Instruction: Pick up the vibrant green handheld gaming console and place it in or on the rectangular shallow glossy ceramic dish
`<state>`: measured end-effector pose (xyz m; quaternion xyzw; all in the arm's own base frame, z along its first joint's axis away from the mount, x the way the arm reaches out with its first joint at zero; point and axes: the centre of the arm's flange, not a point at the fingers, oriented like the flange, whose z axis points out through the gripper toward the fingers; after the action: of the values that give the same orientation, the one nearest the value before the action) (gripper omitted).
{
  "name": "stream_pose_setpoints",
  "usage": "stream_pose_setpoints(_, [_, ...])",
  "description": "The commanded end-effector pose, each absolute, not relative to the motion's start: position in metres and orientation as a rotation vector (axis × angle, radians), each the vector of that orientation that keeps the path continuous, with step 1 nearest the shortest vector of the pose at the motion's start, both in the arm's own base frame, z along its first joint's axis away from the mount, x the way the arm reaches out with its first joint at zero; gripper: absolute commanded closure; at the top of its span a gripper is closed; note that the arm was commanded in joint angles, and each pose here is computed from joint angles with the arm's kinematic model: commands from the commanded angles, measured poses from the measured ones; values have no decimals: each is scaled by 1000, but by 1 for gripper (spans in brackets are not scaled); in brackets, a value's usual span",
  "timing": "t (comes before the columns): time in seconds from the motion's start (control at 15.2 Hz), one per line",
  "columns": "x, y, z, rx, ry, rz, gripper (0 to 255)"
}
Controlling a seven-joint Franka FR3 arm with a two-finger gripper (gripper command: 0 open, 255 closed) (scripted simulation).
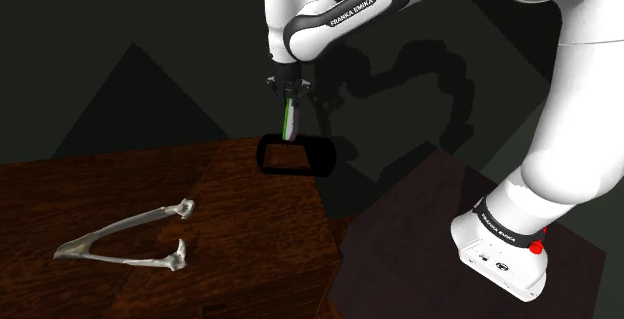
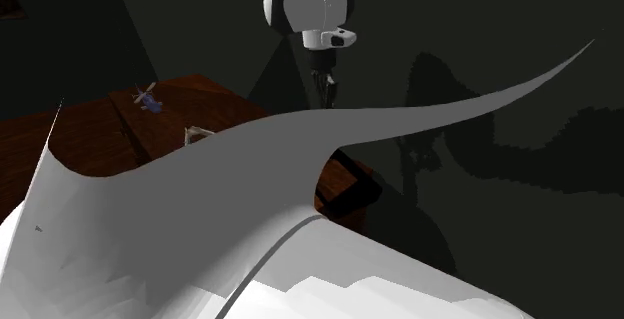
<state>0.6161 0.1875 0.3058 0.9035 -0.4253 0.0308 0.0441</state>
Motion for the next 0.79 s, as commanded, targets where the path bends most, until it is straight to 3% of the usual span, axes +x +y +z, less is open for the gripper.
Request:
stream_pose_setpoints(0.0, [617, 181, 298, 2763, -1298, 94, 255])
stream_pose_setpoints(0.73, [617, 181, 240, 2763, -1298, 94, 255])
